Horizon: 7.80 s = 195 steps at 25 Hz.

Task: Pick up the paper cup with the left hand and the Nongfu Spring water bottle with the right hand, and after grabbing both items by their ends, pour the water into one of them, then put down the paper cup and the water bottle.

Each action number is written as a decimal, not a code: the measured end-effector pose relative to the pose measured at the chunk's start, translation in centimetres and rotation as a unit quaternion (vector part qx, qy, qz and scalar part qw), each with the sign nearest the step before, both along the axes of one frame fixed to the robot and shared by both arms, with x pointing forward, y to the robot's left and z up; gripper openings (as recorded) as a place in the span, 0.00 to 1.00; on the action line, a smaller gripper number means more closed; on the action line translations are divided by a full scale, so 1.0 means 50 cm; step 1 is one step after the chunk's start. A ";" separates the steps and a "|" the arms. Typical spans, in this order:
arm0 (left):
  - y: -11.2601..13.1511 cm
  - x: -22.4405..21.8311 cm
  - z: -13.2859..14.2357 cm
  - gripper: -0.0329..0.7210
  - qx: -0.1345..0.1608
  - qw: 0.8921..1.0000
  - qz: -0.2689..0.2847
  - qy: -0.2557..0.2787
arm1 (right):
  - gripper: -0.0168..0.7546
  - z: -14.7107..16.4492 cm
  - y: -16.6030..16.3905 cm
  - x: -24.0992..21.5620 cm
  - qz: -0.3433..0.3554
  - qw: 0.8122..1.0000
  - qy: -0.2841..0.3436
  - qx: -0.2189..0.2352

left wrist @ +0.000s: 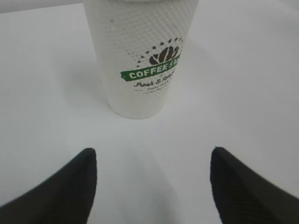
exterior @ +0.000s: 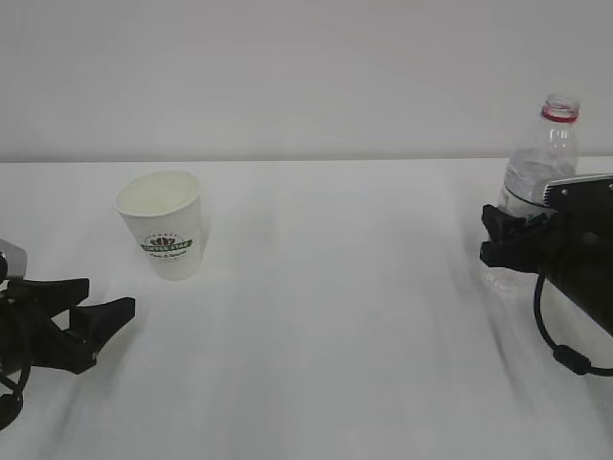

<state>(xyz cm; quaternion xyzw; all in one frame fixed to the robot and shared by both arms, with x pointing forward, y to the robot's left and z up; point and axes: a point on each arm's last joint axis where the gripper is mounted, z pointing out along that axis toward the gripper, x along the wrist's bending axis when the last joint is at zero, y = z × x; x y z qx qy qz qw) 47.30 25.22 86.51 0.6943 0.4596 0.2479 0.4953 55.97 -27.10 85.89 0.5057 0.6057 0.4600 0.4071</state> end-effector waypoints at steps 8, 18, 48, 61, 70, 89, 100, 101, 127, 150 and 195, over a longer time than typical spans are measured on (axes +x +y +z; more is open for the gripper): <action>-0.006 -0.004 0.000 0.75 0.001 1.000 -0.022 0.000 | 0.60 0.013 0.002 -0.030 0.011 1.000 0.017 -0.005; -0.008 -0.005 0.000 0.69 0.001 1.000 -0.027 0.000 | 0.60 0.033 -0.001 -0.068 0.012 0.999 0.029 -0.009; -0.013 -0.008 0.000 0.66 0.001 0.999 -0.044 0.000 | 0.60 0.049 -0.002 -0.087 0.010 1.000 0.028 -0.001; -0.013 -0.008 0.000 0.65 0.001 0.999 -0.044 0.000 | 0.60 0.048 -0.015 -0.085 -0.030 0.999 0.031 0.007; -0.013 -0.008 0.000 0.65 0.001 0.999 -0.044 0.000 | 0.59 0.048 -0.015 -0.085 -0.032 0.999 0.031 0.007; -0.013 -0.008 0.000 0.65 0.001 0.999 -0.044 0.000 | 0.59 0.081 -0.014 -0.069 -0.031 0.999 -0.002 0.010; -0.008 0.020 0.009 0.65 0.002 0.999 -0.025 -0.022 | 0.59 0.093 -0.014 -0.069 -0.031 0.999 -0.013 0.011; -0.008 0.024 0.011 0.65 0.002 0.999 -0.025 -0.026 | 0.59 0.093 -0.014 -0.069 -0.031 0.999 -0.013 0.011; -0.014 0.083 -0.047 0.96 0.011 0.999 -0.040 -0.016 | 0.59 0.095 -0.014 -0.069 -0.030 0.999 -0.014 0.007; -0.024 0.136 -0.025 0.96 0.012 0.996 -0.060 -0.065 | 0.59 0.095 -0.014 -0.069 -0.030 0.999 -0.014 0.006; -0.119 0.243 -0.042 0.95 0.007 0.985 -0.117 -0.130 | 0.59 0.095 -0.014 -0.069 -0.030 0.999 -0.014 0.005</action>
